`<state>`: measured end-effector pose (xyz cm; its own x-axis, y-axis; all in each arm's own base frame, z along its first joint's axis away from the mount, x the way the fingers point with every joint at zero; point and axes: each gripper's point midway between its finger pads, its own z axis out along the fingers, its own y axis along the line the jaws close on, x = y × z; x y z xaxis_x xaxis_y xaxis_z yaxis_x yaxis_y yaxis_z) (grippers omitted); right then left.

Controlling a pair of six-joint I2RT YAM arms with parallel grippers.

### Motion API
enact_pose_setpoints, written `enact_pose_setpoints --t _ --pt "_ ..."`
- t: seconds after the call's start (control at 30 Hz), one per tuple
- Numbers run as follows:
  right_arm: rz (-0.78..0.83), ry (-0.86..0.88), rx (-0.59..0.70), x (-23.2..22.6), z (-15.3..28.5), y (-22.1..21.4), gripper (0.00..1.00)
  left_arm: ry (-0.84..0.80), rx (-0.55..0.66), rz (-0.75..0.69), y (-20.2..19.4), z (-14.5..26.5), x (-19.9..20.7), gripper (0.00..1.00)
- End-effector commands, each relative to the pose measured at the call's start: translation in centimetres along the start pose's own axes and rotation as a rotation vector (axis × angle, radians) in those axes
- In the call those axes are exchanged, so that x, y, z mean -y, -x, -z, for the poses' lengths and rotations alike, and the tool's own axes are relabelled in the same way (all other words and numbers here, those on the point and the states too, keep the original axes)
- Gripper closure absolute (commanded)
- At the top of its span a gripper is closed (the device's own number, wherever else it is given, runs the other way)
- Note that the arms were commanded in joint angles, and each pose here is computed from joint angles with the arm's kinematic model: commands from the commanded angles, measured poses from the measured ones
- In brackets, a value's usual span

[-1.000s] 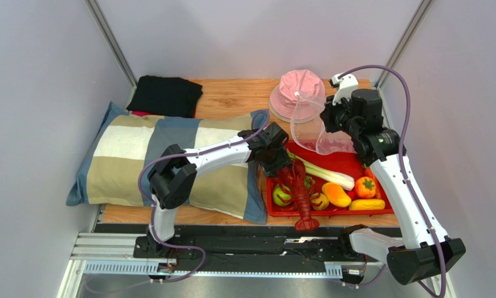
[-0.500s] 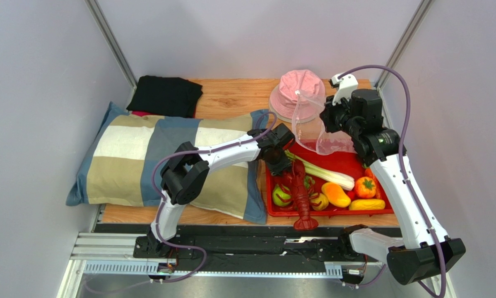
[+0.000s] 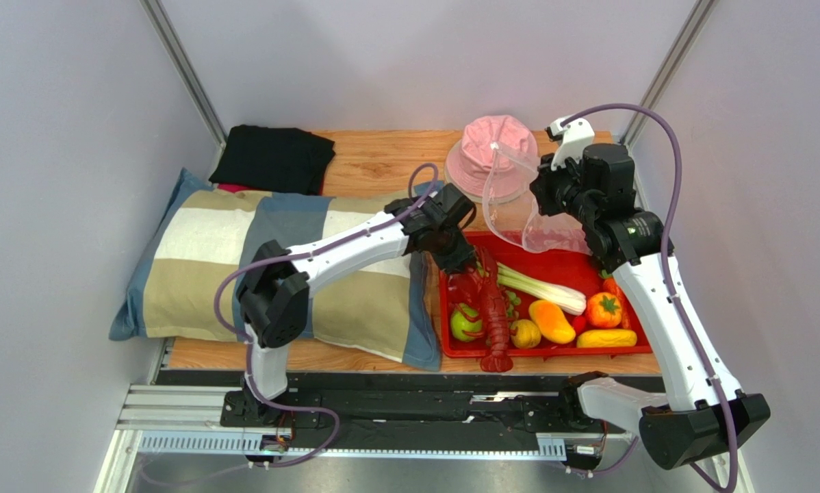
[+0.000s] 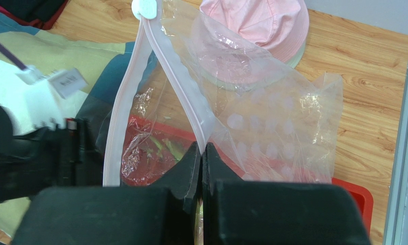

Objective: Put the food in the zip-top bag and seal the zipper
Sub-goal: Pick up the fake lobster from the bin.

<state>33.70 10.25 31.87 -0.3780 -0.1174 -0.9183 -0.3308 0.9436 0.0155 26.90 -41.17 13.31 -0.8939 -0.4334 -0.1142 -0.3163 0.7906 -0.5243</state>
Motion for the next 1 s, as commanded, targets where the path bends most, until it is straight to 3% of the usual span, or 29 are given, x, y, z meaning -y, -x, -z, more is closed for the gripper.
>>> enact_pose_setpoints --t 0.0,0.37,0.63,0.97 --pt "-0.010 -0.052 0.103 1.0 1.2 3.5 1.00 -0.117 0.063 -0.007 2.1 6.0 1.9 1.00" --pt "-0.086 -0.090 0.133 1.6 1.4 4.7 1.00 -0.213 0.150 -0.114 4.5 10.3 0.6 1.00" --pt "-0.139 -0.120 0.134 1.9 1.8 5.1 1.00 -0.391 0.380 -0.254 7.6 16.4 3.1 1.00" --pt "-0.230 -0.157 0.166 2.4 2.2 6.5 1.00 -0.564 0.721 -0.274 13.0 25.7 6.9 1.00"
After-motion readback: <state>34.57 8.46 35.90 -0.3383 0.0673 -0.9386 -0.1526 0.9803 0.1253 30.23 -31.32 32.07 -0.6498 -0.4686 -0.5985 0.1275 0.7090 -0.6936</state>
